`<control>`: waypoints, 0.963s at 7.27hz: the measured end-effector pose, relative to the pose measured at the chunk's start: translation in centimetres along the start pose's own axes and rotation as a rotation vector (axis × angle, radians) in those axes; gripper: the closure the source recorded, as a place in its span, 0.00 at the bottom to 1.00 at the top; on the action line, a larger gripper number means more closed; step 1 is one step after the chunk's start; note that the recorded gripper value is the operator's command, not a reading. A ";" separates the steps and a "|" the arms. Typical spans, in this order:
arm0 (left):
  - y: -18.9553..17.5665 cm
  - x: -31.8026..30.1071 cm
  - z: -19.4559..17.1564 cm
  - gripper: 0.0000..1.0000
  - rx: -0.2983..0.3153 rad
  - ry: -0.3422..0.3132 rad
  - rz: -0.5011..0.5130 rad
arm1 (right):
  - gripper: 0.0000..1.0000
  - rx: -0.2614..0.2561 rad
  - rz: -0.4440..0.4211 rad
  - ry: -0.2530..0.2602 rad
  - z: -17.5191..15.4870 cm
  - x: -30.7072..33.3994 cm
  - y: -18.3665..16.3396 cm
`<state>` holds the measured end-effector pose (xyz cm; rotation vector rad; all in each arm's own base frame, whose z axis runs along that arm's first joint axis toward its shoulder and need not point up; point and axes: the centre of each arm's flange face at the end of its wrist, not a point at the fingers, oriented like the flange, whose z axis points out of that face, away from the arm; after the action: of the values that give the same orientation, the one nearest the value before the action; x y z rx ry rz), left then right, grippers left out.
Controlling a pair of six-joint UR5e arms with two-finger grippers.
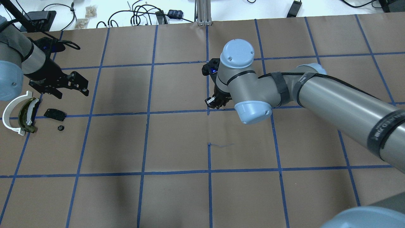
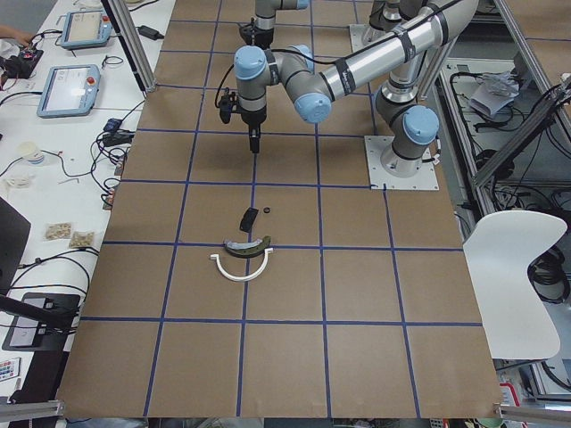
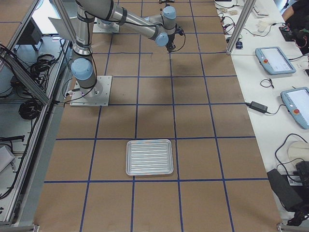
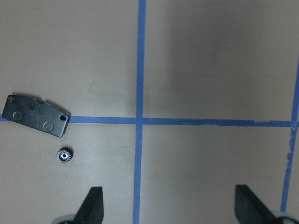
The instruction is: Place bearing gear from tray to pile
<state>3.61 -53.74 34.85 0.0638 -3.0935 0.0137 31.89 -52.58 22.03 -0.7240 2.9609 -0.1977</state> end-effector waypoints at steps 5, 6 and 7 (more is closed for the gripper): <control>1.4 12.8 2.4 0.00 -0.033 0.009 -0.022 | 0.00 -0.019 -0.030 0.011 3.1 -2.5 0.0; 1.9 14.6 3.1 0.00 -0.037 0.010 -0.028 | 0.00 -0.012 -0.025 0.032 1.8 -1.8 -0.1; 2.4 16.4 3.6 0.00 -0.034 0.011 -0.039 | 0.00 -0.011 -0.005 0.058 -0.9 -0.4 0.1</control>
<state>-13.06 -52.07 32.05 0.1231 -3.0801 -0.0404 32.14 -52.24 22.89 -0.7395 3.0171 -0.2065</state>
